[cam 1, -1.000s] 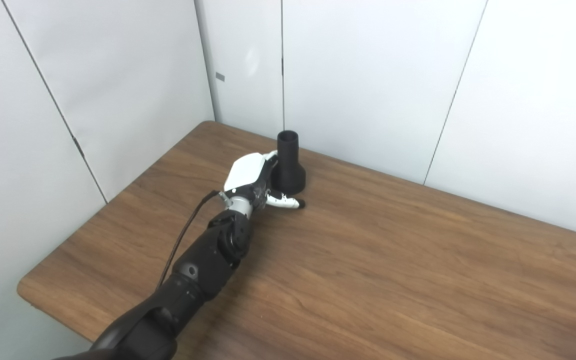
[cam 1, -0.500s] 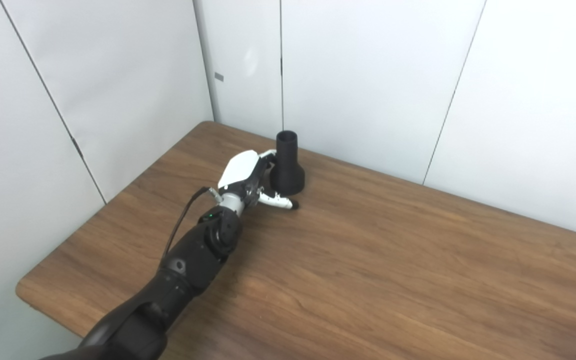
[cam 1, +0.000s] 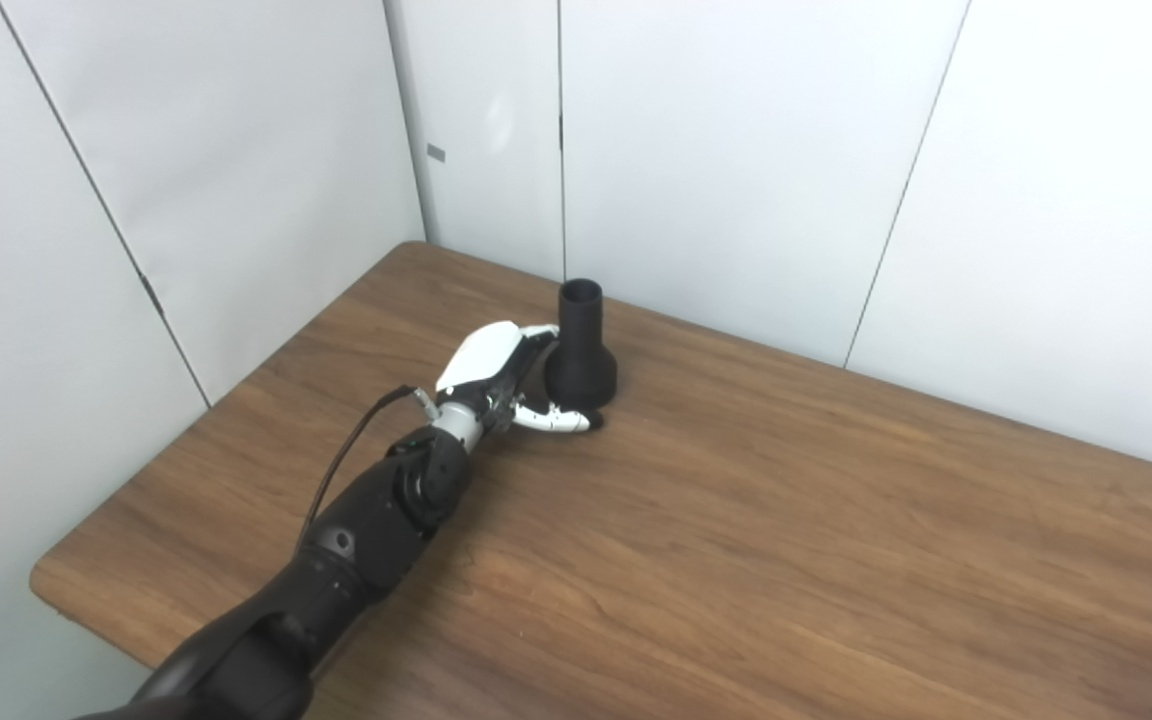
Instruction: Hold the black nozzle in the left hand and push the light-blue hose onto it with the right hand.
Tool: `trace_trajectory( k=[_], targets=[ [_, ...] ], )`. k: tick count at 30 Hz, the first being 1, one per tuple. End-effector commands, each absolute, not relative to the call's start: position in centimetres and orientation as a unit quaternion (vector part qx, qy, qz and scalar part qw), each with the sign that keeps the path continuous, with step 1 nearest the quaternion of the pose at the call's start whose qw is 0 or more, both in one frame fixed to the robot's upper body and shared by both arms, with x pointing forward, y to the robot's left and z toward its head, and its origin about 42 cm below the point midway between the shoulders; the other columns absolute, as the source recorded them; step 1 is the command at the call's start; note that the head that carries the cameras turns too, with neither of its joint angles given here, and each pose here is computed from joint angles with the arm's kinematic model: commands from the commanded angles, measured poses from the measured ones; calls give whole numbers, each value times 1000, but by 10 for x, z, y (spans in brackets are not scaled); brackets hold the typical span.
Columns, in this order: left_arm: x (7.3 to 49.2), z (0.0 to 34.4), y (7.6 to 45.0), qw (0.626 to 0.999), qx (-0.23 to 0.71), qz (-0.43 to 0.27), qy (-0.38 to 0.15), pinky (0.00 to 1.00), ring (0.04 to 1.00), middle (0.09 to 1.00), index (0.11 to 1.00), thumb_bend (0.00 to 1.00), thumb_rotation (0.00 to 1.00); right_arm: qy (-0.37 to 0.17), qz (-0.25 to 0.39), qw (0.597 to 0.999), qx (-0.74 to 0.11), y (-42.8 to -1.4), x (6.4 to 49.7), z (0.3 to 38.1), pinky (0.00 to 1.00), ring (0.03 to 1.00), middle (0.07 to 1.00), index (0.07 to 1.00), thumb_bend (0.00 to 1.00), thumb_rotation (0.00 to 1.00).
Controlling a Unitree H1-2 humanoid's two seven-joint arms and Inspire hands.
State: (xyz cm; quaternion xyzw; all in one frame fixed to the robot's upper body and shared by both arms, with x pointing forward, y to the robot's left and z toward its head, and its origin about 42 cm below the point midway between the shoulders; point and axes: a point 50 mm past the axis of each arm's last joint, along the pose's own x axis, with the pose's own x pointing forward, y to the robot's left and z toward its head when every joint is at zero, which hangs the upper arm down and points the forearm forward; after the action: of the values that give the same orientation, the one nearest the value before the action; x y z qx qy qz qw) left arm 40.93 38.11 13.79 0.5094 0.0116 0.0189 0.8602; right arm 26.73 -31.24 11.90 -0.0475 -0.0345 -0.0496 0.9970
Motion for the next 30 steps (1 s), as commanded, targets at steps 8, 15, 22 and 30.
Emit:
trace_trajectory(
  k=[8, 15, 22, 30],
  targets=[
    [393, 118, 387, 844, 535, -19, 27, 928, 850, 815, 780, 1000, 182, -62, -44, 996, -53, -316, 272, 130, 519, 637, 661, 615, 474, 492],
    [397, 123, 378, 863, 503, -26, 30, 660, 764, 847, 877, 1000, 197, -64, -42, 996, -55, -315, 271, 130, 510, 631, 657, 610, 466, 477],
    [401, 124, 369, 882, 469, -37, 30, 722, 793, 835, 871, 1000, 146, -63, -42, 996, -48, -314, 271, 130, 501, 621, 649, 604, 486, 471],
    [407, 129, 361, 889, 452, -57, 53, 792, 859, 887, 906, 1000, 206, -64, -43, 996, -50, -313, 270, 131, 503, 626, 653, 608, 472, 484]
  ],
)
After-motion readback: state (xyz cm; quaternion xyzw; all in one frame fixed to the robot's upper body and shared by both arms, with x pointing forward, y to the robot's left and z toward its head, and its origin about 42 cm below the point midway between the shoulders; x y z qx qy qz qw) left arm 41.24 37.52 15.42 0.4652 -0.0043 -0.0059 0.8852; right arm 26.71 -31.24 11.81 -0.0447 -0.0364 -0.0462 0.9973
